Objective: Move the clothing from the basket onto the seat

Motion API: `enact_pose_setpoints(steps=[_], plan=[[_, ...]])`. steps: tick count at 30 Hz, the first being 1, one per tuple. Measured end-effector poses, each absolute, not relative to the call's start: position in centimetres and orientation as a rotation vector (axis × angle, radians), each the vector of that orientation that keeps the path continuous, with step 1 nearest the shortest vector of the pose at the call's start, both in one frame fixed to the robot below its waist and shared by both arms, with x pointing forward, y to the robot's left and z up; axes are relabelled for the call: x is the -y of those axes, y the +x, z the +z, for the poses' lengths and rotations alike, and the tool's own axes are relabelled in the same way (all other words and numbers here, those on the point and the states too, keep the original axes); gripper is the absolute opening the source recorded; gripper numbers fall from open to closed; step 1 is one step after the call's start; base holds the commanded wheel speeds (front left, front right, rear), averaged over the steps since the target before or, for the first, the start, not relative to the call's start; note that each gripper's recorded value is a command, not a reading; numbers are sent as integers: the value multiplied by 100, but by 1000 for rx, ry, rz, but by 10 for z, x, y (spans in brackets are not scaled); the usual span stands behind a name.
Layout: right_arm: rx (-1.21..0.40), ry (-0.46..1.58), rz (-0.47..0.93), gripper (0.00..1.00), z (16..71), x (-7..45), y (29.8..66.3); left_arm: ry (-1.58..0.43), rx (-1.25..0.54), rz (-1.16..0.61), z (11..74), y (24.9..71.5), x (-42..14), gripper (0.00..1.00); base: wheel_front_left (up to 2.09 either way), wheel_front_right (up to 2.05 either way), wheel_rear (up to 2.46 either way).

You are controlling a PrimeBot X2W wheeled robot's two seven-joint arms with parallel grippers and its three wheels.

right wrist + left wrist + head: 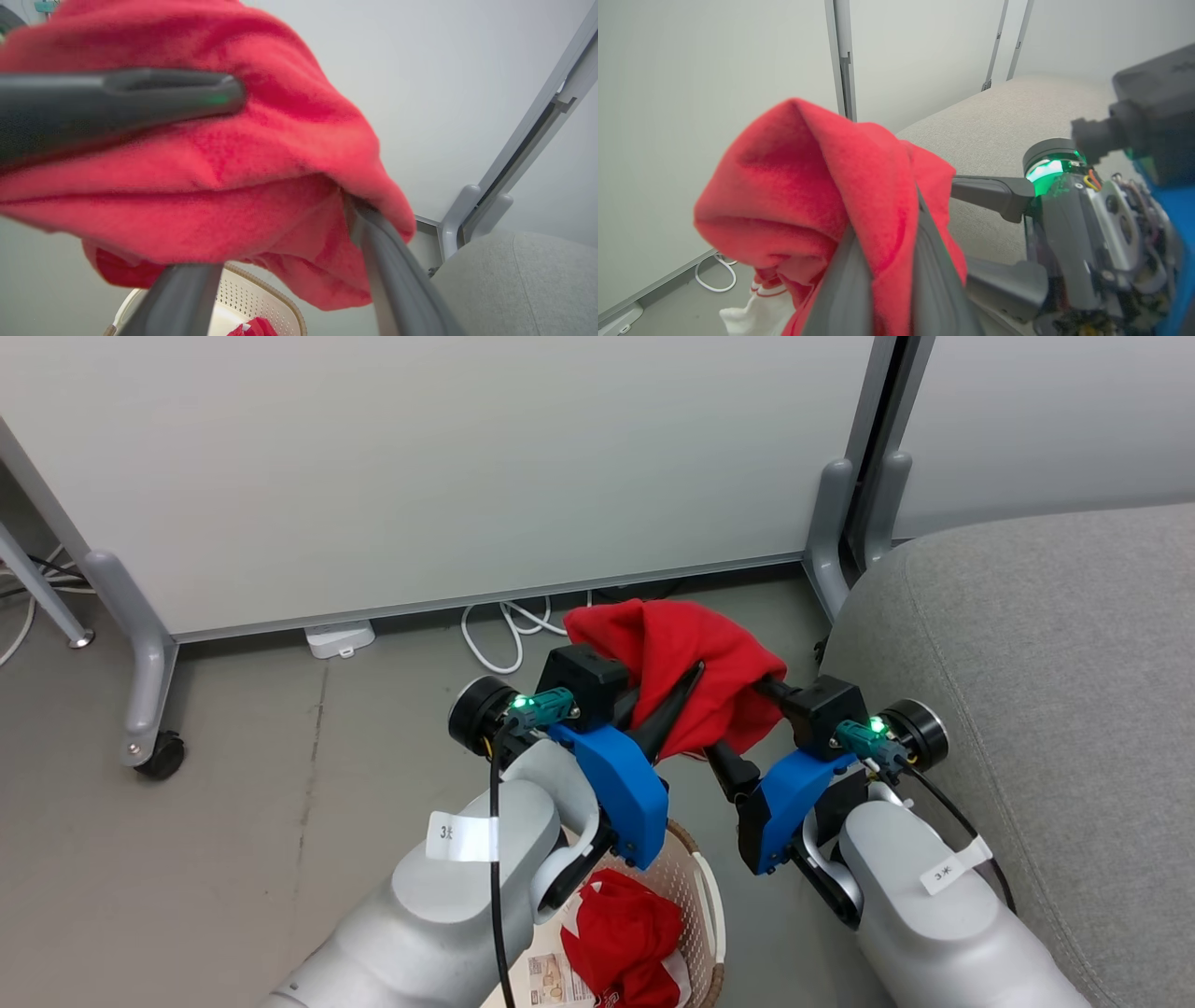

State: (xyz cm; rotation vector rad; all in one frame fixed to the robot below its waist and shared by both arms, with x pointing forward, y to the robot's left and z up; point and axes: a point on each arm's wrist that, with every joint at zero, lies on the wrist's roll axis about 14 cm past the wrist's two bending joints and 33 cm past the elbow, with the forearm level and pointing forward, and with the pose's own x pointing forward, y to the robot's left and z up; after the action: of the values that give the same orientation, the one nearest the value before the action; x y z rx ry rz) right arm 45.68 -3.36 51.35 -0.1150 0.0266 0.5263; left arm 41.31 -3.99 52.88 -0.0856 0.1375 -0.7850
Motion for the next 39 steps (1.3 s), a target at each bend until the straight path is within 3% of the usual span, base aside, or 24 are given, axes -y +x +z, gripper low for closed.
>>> enact_pose_setpoints(steps=[1, 3, 4, 32, 33, 35, 37, 39], plan=[[-23, -115, 528, 88, 515, 33, 457, -85, -139, -785, 528, 413, 40, 0, 0, 0, 0], [-21, -105, 529, 5, 516, 32, 458, -86, -138, -786, 528, 413, 40, 0, 0, 0, 0], [-23, -99, 530, 0, 516, 32, 458, -85, -137, -787, 528, 413, 41, 0, 0, 0, 0], [-31, -48, 491, 0, 514, 45, 450, -91, -136, -790, 528, 416, 47, 3, 0, 0, 0], [-29, -48, 489, 0, 515, 46, 450, -91, -133, -790, 528, 416, 47, 25, 0, 0, 0], [-28, -47, 487, 0, 515, 47, 450, -92, -129, -790, 529, 416, 48, 49, 0, 0, 0], [-30, -45, 482, 0, 515, 48, 449, -93, -123, -788, 530, 416, 48, 95, 0, 0, 0], [-34, -43, 478, 0, 513, 50, 447, -93, -119, -787, 531, 416, 49, 100, 0, 0, 0]])
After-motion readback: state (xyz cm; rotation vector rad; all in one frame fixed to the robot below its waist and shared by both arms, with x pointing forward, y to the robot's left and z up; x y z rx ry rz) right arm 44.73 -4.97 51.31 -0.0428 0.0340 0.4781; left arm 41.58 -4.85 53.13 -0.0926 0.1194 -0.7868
